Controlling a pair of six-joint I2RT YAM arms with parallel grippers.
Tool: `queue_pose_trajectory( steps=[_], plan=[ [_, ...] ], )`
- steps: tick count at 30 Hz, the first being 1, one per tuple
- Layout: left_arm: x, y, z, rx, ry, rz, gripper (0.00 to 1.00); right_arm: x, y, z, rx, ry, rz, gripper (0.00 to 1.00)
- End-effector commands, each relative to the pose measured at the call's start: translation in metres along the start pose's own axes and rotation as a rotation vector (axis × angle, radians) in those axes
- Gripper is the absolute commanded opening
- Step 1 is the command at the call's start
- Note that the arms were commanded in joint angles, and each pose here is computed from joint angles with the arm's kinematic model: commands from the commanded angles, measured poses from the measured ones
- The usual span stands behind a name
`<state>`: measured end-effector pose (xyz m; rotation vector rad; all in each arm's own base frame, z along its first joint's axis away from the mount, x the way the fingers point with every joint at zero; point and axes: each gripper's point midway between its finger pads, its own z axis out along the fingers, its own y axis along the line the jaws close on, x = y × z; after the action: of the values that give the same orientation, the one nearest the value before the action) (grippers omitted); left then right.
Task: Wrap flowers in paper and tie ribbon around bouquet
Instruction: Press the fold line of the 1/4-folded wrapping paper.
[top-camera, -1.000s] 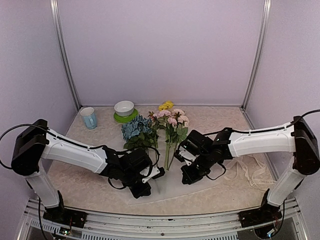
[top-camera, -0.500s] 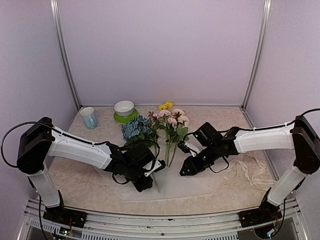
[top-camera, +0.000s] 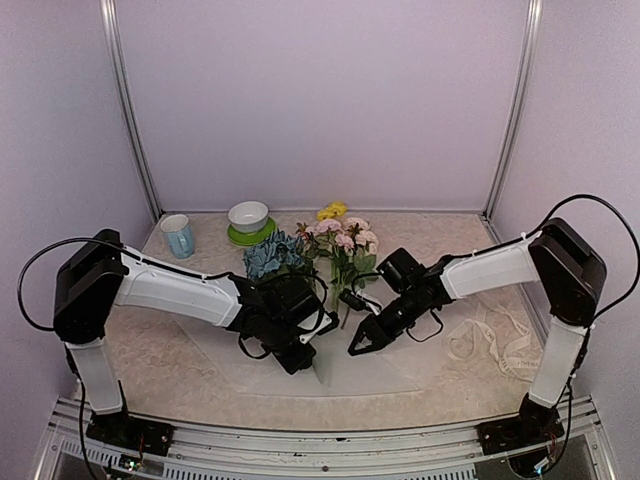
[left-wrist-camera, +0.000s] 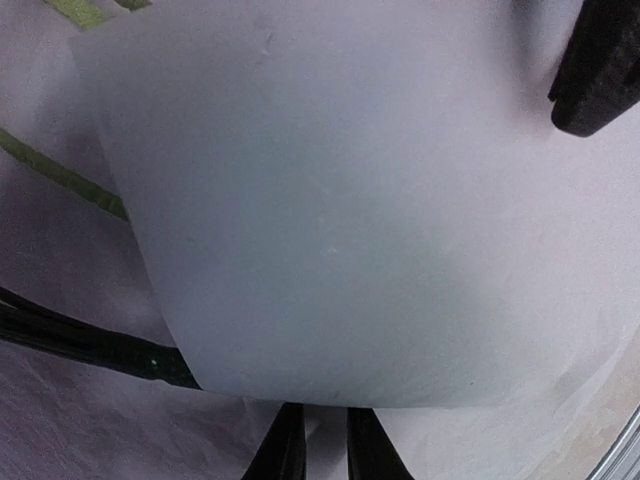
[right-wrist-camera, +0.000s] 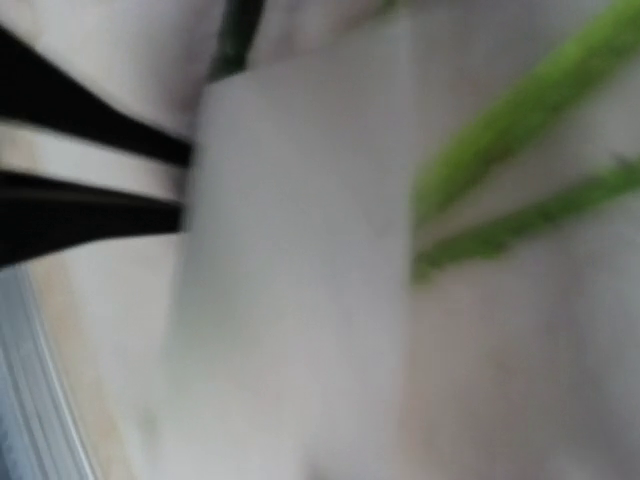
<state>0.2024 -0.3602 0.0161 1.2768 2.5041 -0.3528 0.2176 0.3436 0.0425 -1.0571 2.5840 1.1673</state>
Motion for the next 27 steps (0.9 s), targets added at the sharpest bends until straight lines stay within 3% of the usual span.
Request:
queue_pose_trajectory(
  steps=[1,3,8,14,20,27],
  plan=[
    [-0.003,0.007,0.004,-0.020,0.041,-0.058,0.16,-0.010,0.014,-0.022,-0.140,-0.067,0.031,0.05],
    [-0.011,0.010,0.000,-0.032,0.017,-0.077,0.16,-0.007,0.005,-0.025,-0.144,-0.097,0.095,0.00],
    [-0.033,0.009,-0.014,-0.036,-0.075,-0.102,0.16,-0.001,0.010,-0.017,-0.241,-0.084,0.150,0.00],
    [-0.055,-0.022,-0.047,-0.040,-0.214,0.008,0.21,0.003,-0.011,-0.011,-0.123,-0.079,0.185,0.00],
    [-0.030,-0.038,-0.051,0.021,-0.205,0.105,0.21,0.009,-0.041,-0.004,0.016,-0.096,0.246,0.00],
    [-0.023,-0.014,-0.063,0.020,-0.326,0.035,0.21,0.008,-0.054,-0.011,0.138,-0.158,0.327,0.00]
  ],
)
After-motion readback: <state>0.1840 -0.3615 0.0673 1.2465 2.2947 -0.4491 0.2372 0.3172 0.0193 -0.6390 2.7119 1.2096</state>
